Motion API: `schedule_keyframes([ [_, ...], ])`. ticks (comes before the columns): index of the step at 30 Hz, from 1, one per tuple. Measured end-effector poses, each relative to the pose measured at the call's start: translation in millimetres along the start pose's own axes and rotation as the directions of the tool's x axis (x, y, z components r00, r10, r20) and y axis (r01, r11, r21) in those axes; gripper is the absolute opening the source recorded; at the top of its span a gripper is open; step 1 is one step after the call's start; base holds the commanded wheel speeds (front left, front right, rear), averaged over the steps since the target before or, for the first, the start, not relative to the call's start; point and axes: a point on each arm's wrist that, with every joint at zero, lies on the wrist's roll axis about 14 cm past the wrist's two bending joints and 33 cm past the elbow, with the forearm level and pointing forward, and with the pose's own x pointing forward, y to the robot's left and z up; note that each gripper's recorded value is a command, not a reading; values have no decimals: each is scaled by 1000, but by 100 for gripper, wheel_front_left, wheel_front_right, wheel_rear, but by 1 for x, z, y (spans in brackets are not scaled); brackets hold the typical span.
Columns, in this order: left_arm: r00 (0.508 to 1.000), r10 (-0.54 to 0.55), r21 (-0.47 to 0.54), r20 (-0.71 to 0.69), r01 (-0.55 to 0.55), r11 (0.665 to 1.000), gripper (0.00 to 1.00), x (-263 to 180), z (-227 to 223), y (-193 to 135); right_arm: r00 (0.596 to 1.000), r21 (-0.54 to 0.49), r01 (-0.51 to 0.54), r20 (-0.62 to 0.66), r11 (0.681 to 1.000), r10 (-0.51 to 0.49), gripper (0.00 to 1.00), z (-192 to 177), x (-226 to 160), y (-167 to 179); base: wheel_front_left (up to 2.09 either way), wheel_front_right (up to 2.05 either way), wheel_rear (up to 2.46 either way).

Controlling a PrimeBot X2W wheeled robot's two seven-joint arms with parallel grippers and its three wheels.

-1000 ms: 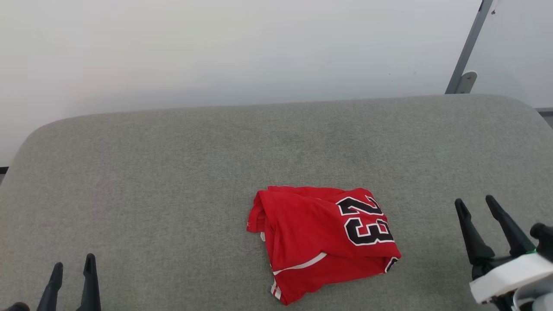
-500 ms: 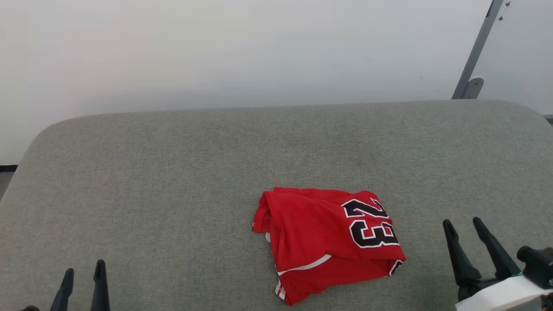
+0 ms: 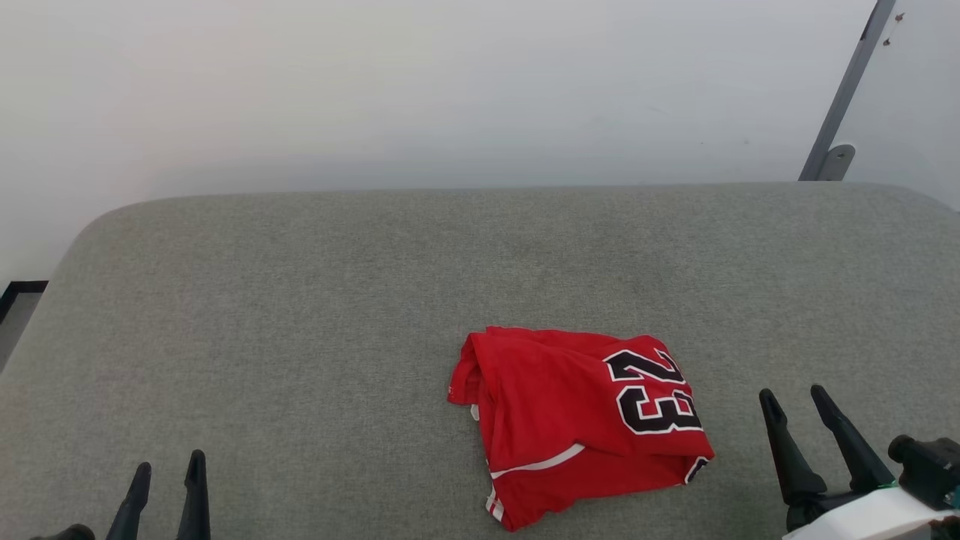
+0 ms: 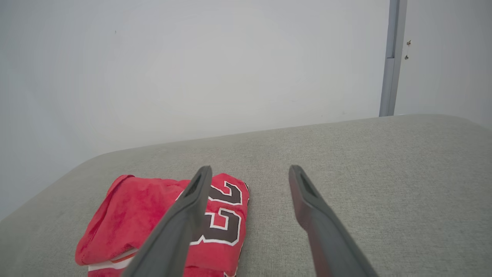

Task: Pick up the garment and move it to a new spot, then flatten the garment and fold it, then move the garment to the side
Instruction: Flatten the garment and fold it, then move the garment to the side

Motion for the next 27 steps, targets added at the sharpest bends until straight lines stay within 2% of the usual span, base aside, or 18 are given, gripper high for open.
schedule_keyframes([
  [17,999,-37,50,-13,38,998,100,0,-1,-7,1000,-13,-16,-9,1000,16,100,-2,1,3,0,0,0],
  [23,1000,-18,61,-3,18,998,100,-4,3,2,993,-49,-64,-99,997,59,100,-22,3,6,0,0,0],
  [27,1000,5,62,-8,-4,998,100,-9,2,9,979,-38,-96,-187,995,87,100,-35,13,9,0,0,0],
])
